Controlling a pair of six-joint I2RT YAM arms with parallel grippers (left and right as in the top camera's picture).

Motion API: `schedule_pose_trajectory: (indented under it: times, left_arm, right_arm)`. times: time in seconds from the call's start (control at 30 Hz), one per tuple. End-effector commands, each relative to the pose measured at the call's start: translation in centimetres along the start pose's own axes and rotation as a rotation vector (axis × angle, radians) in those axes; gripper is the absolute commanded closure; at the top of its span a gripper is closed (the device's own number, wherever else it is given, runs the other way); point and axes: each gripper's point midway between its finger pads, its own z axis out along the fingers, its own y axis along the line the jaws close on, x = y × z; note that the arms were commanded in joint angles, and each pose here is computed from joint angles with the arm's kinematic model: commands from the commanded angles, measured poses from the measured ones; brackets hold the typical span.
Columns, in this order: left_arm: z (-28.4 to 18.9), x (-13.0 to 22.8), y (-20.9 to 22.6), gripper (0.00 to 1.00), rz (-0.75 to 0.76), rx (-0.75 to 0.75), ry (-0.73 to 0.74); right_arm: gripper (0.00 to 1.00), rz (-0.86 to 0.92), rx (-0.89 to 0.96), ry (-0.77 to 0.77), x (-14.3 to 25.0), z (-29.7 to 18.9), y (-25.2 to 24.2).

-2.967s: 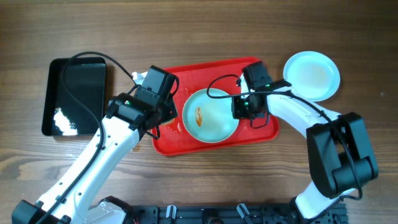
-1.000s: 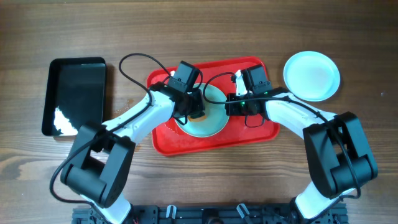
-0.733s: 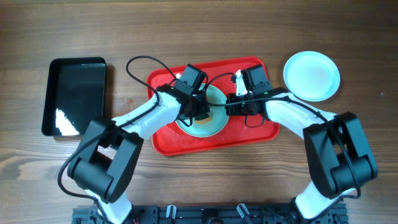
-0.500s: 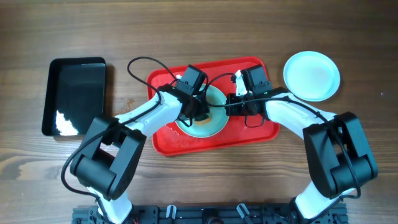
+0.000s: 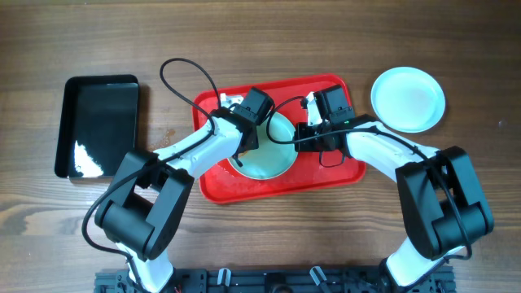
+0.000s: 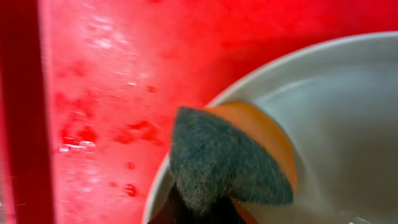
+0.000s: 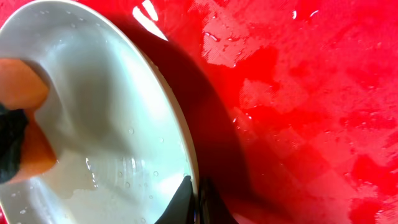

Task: Clean dirty plates on tray and stack at the side
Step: 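Scrub the sauce on the held plate with the sponge, left gripper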

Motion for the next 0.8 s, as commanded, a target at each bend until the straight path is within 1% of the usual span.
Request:
schedule_pose_trajectory:
  times: [0.0, 0.1, 0.23, 0.4, 0.5, 0.7, 0.77]
  left_arm:
    - [0.8, -0.3, 2.9, 0.96, 0.034, -0.145, -0.042]
    - [-1.2, -1.5, 1.6, 0.96, 0.007, -0.059, -0.065]
    - [-4.9, -3.1, -0.6, 0.96, -0.032, 0.115, -0.101]
    - [-8.1, -4.6, -0.9, 0.96, -0.064, 0.187, -0.172]
    - [-8.3, -4.2, -1.7, 0.96, -0.058, 0.236, -0.144]
    - [-6.6, -2.1, -4.2, 0.96, -0.034, 0.339, -0.033]
    - [-5.3, -1.6, -4.8, 0.96, -0.075, 0.343, -0.004]
  right_arm:
    - [0.96, 0.020, 0.024, 0.029, 1.0, 0.6, -1.0]
    - [0.96, 0.020, 0.024, 0.029, 1.0, 0.6, -1.0]
    - [0.96, 0.020, 0.023, 0.028, 1.0, 0.6, -0.9]
    - [0.96, 0.020, 0.023, 0.027, 1.0, 0.6, -0.9]
    - [0.96, 0.024, 0.022, 0.025, 0.9, 0.6, -0.9]
    - [0.96, 0.041, 0.019, 0.016, 0.7, 0.6, -0.8]
    - [0.96, 0.046, 0.018, 0.015, 0.7, 0.6, -0.8]
